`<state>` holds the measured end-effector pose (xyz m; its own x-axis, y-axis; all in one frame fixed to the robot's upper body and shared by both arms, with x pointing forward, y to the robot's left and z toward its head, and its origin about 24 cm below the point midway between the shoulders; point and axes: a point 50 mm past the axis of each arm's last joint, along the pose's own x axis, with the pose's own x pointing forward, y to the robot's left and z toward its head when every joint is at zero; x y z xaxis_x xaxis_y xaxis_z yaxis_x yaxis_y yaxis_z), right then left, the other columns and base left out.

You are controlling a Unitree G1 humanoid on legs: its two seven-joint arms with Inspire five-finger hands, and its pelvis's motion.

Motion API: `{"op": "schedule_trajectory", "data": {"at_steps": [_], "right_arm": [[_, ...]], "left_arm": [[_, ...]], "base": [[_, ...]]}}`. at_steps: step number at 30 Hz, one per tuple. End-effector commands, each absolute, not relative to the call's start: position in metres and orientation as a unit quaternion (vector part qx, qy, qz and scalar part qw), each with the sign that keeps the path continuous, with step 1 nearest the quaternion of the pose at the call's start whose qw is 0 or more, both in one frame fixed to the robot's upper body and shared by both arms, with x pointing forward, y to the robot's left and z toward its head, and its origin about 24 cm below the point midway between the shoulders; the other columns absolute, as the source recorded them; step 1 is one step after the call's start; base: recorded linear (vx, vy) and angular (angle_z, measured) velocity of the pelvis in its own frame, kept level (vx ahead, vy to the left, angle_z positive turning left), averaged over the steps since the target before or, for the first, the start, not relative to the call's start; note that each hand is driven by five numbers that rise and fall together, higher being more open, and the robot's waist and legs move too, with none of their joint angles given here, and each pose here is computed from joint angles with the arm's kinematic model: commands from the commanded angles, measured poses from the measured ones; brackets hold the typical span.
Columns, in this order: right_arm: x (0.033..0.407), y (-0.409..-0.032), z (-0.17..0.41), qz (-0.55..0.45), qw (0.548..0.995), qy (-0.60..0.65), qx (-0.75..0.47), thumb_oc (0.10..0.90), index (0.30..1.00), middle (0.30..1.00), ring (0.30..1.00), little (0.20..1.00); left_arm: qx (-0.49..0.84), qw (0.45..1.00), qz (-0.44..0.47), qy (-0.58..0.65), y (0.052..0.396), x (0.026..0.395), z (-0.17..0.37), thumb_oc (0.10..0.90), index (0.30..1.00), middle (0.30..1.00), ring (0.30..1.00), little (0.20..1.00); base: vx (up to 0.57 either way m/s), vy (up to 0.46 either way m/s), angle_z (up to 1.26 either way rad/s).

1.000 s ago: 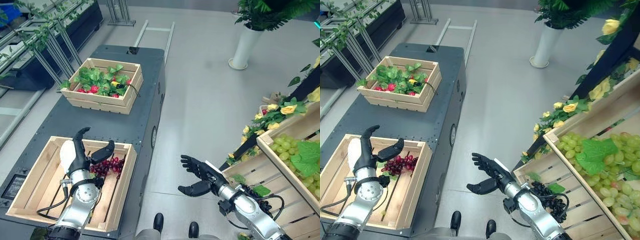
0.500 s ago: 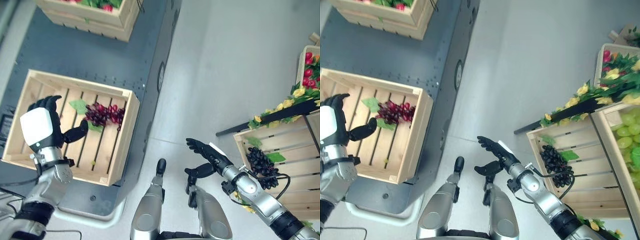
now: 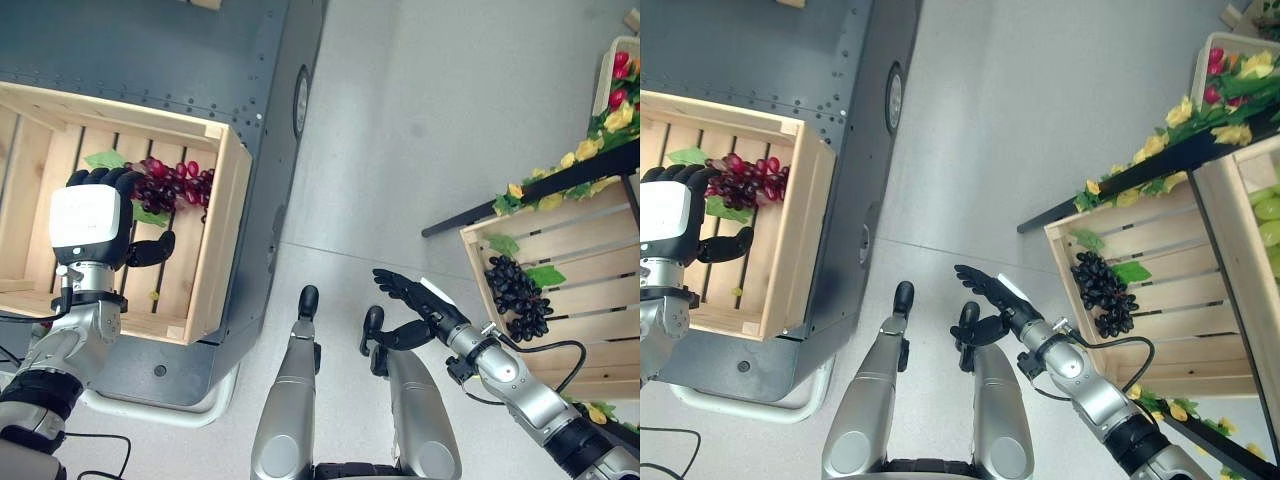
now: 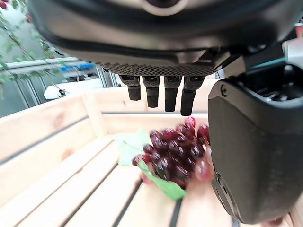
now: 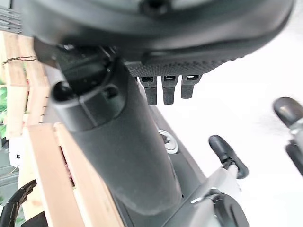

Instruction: Pick up the fruits from the basket on one side to the basket on the other side

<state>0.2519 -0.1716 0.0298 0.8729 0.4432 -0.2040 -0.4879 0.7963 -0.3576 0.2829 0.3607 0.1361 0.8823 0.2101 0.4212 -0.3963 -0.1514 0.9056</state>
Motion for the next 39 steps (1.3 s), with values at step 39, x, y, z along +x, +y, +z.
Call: {"op": "schedule_trajectory", "data": {"at_steps": [39], "right_arm": [[0.256,-0.141,0.065,0.244,0.952,-0.066,-0.171,0.8,0.9,0.9,0.9,0.9]], "left_arm": [[0.797,0.516,0.315,-0.001,0.393,0.308,0.222,0.8,0.9,0.9,0.9,0.9]], "base": [[0.0,0.009,0.0]]}}
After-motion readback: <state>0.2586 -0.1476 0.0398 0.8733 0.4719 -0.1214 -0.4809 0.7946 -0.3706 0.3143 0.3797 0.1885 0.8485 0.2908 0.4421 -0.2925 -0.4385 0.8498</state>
